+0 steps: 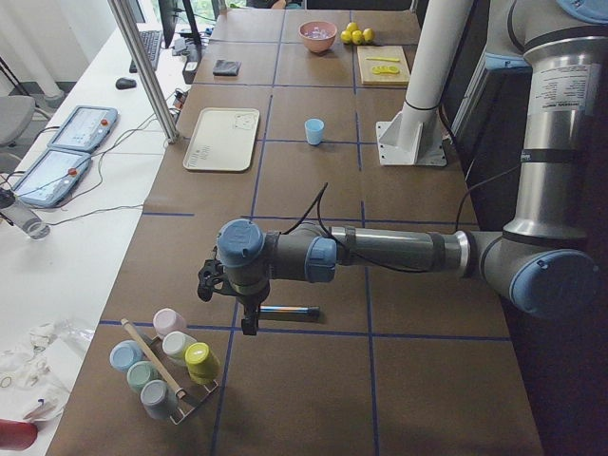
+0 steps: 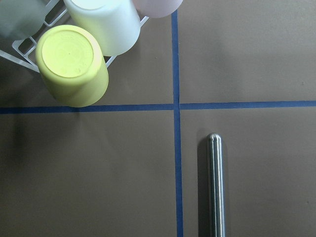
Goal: Mash ice and strawberries in cup
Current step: 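Grasp a clear ice cube from the pink bowl with the right gripper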
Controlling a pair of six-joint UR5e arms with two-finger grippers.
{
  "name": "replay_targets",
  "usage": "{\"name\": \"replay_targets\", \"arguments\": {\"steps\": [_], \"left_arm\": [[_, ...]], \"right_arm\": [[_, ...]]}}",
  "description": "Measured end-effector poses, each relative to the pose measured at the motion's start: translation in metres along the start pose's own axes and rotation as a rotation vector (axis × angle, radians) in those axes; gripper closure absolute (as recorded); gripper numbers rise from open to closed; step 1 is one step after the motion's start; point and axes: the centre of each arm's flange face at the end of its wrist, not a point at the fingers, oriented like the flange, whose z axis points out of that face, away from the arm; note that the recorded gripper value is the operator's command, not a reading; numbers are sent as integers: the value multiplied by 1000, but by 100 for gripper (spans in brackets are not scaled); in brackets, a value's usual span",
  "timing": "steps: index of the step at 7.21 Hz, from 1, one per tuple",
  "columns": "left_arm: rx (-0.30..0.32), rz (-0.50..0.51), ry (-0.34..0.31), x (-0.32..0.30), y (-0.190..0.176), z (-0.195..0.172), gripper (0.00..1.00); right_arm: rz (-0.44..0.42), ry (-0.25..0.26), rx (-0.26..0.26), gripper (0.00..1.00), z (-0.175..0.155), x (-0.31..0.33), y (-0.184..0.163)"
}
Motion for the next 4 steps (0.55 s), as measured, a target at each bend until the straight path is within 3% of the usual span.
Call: {"name": "replay_targets", "arguments": {"steps": [4], "left_arm": [[4,3,1,2,0,-1,0]], "right_arm": [[-112,-14,9,2,14,-35,19]]}}
